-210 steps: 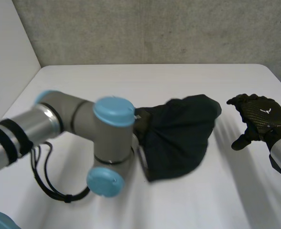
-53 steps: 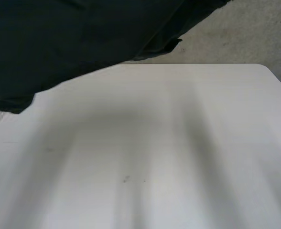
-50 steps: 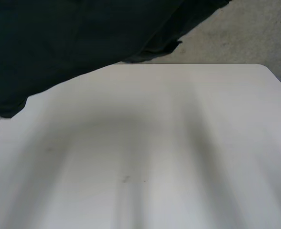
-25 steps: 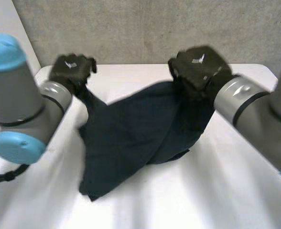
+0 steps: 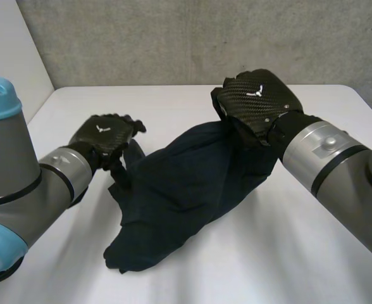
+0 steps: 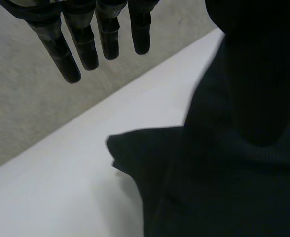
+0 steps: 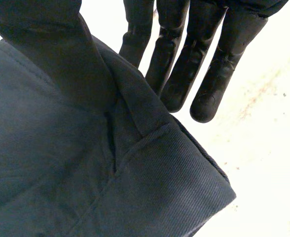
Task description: Fold the shorts.
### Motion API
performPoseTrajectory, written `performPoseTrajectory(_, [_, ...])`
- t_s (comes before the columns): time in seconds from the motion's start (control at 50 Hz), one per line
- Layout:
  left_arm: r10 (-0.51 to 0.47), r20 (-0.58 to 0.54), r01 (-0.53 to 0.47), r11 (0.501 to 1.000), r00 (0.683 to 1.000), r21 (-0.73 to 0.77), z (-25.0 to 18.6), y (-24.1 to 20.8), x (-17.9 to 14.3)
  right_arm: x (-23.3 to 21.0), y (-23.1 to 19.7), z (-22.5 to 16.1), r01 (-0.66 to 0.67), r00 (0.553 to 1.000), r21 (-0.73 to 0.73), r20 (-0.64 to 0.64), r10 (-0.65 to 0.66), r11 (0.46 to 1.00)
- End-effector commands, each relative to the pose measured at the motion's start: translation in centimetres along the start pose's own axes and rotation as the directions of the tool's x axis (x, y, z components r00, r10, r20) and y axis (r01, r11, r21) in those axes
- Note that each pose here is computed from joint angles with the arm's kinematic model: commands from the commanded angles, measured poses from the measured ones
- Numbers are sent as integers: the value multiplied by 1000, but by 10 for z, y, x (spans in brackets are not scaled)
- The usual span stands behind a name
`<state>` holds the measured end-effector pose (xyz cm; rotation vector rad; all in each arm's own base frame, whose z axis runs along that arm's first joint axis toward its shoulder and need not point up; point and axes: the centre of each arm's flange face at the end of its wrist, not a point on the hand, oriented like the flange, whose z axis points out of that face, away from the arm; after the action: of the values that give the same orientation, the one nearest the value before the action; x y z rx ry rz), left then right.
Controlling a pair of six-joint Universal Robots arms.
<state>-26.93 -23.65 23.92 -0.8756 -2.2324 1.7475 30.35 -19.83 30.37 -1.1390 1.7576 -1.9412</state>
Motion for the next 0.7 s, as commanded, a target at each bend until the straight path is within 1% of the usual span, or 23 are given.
performPoseTrajectory(0.02, [-9,-19,8,997,1000,-76,19,23,3,3,-15,-13,13,1000,39,-17,-13,999])
performPoseTrajectory(0.04, [-11,-21,9,996,1000,-85,24,27,3,3,-16,-15,16,1000,43,-22,-15,999])
performPoseTrajectory(0.1, [-13,-7,12,998,1000,-57,27,18,-1,8,-25,-20,27,999,68,-43,-24,997])
performPoseTrajectory(0.14, [-10,5,10,1000,1000,-5,23,1,-3,15,-39,-25,42,997,110,-73,-34,993])
performPoseTrajectory(0.2, [-6,49,-2,989,999,150,-4,-49,-14,20,-53,-28,56,995,153,-94,-42,987])
performPoseTrajectory(0.22, [-3,83,-17,969,997,245,-24,-77,-22,24,-64,-30,66,993,187,-110,-45,980])
performPoseTrajectory(0.26, [-4,116,-35,941,993,336,-45,-104,-28,28,-76,-31,77,991,219,-127,-50,973])
performPoseTrajectory(0.28, [-12,145,-51,905,989,423,-66,-130,-34,33,-87,-33,89,988,251,-144,-54,964])
performPoseTrajectory(0.34, [-31,187,-76,840,982,537,-97,-164,-42,40,-107,-36,110,983,305,-172,-59,946])
performPoseTrajectory(0.36, [-48,216,-93,797,975,597,-117,-183,-47,45,-121,-40,125,980,340,-190,-62,932])
performPoseTrajectory(0.4, [-67,243,-108,759,968,642,-134,-198,-52,48,-131,-44,137,977,367,-204,-64,920])
performPoseTrajectory(0.42, [-88,268,-121,730,959,673,-149,-210,-57,51,-141,-48,148,974,390,-219,-65,909])
performPoseTrajectory(0.48, [-111,298,-140,695,948,705,-168,-223,-62,55,-155,-55,162,970,420,-236,-65,893])
performPoseTrajectory(0.5, [-122,308,-148,675,943,723,-180,-230,-64,56,-158,-58,166,969,427,-240,-66,889])
performPoseTrajectory(0.6, [-142,324,-166,631,935,757,-206,-241,-67,59,-179,-76,187,962,473,-266,-63,861])
performPoseTrajectory(0.62, [-149,331,-174,616,932,769,-215,-244,-68,60,-186,-82,196,959,488,-276,-62,851])
performPoseTrajectory(0.68, [-157,336,-183,594,929,784,-226,-246,-68,63,-191,-89,205,954,499,-296,-56,842])
performPoseTrajectory(0.7, [-162,339,-189,579,927,793,-235,-247,-67,65,-193,-92,212,949,501,-312,-54,839])
